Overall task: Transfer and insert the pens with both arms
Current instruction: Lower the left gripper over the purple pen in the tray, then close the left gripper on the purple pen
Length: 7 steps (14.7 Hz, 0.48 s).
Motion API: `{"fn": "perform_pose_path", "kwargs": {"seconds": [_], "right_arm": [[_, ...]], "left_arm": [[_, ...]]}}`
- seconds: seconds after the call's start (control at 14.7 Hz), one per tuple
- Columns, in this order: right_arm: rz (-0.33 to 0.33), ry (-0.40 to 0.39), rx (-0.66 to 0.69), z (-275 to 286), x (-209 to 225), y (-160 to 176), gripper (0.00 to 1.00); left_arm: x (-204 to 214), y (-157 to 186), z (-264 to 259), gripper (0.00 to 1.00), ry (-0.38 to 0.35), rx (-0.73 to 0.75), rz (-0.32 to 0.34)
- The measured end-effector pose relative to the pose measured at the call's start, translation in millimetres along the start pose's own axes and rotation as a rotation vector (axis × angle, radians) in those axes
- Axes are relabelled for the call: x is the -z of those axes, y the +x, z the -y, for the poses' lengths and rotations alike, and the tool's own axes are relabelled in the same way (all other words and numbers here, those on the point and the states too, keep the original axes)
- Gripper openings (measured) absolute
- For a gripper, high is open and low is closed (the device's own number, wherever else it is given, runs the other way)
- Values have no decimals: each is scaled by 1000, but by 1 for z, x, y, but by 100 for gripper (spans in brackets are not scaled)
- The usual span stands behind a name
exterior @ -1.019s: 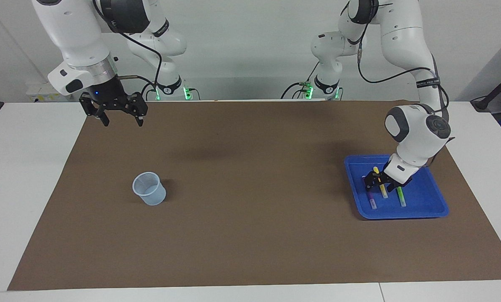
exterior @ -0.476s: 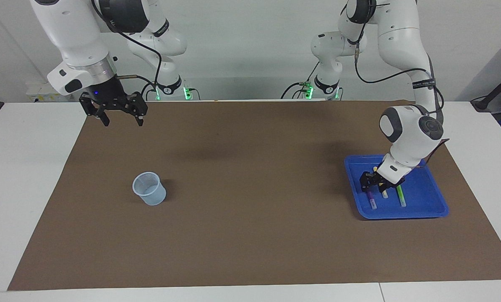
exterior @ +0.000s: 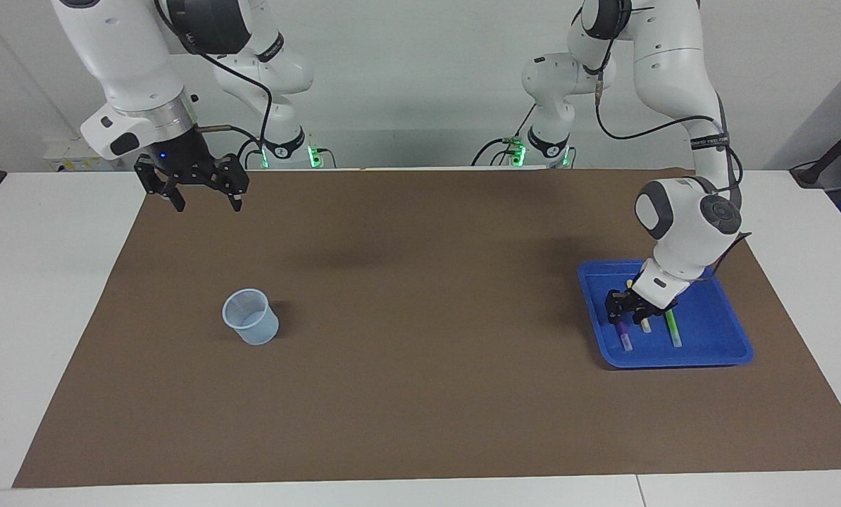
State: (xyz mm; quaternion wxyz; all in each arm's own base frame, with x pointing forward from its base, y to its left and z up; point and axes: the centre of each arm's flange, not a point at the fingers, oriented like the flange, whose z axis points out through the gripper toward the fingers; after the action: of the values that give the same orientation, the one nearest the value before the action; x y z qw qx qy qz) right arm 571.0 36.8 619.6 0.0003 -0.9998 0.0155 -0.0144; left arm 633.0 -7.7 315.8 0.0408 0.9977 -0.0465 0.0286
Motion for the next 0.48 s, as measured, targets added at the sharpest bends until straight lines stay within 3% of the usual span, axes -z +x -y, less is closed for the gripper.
{"fn": "perform_pose_path", "kwargs": {"seconds": [0.48], "right_arm": [[-2,1,-1,0,0,0,100]], "left_arm": [[-4,-2,-4,56,0,-4,1]]}}
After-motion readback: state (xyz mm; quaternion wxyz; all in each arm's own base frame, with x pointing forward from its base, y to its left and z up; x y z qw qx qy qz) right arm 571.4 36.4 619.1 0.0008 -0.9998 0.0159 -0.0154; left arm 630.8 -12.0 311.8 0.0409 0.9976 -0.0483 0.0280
